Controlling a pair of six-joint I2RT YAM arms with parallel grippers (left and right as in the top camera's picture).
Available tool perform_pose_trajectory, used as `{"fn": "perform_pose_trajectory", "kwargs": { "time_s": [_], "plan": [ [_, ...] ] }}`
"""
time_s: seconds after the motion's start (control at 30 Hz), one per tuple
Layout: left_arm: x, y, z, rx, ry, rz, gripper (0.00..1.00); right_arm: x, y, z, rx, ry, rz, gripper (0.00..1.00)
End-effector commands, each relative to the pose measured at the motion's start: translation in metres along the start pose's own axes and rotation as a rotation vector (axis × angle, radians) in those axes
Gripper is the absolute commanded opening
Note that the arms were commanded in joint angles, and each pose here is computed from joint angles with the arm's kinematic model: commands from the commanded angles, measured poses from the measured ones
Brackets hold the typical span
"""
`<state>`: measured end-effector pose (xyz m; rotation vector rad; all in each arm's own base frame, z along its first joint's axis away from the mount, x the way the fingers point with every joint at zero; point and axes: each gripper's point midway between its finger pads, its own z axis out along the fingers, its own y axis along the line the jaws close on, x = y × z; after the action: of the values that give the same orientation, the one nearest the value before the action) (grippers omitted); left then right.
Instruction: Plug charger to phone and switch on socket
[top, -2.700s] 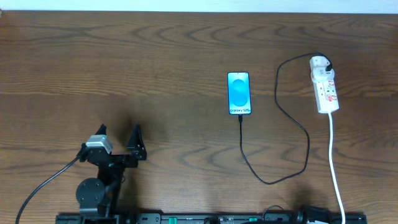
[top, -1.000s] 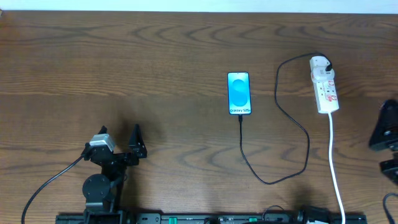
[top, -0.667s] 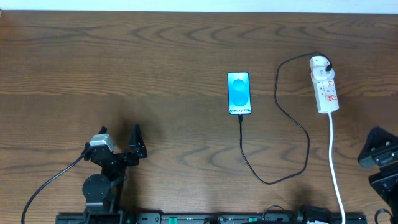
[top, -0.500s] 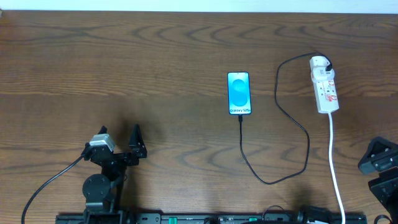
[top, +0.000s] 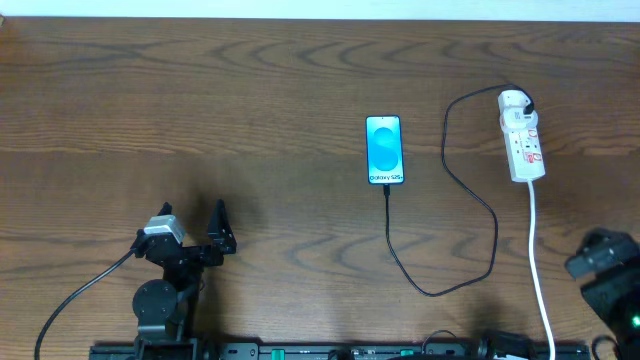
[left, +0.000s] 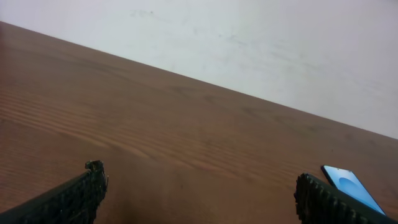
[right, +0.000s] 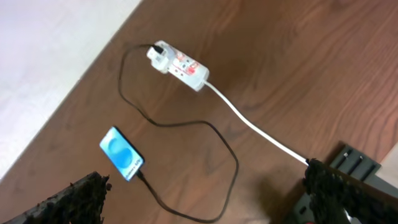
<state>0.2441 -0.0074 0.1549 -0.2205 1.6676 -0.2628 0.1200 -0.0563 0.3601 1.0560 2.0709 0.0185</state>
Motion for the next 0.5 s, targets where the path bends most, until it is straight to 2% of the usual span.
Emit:
{"fn": "perform_pose_trajectory", "kwargs": {
  "time_s": [0.0, 0.23, 0.47],
  "plan": [
    [0.015, 0.007, 0.002, -0.023, 0.037, 0.012, 0.98, 0.009, 0.001, 0.028, 0.023, 0.037, -0.037, 0.99],
    [0.015, 0.007, 0.002, -0.023, 0.037, 0.012, 0.98, 0.036, 0.015, 0.078, -0.123, 0.014, -0.067, 0.99],
    [0.015, 0.007, 0.002, -0.023, 0.037, 0.012, 0.99, 0.072, 0.017, 0.12, -0.296, -0.099, -0.077, 0.99]
  ]
}}
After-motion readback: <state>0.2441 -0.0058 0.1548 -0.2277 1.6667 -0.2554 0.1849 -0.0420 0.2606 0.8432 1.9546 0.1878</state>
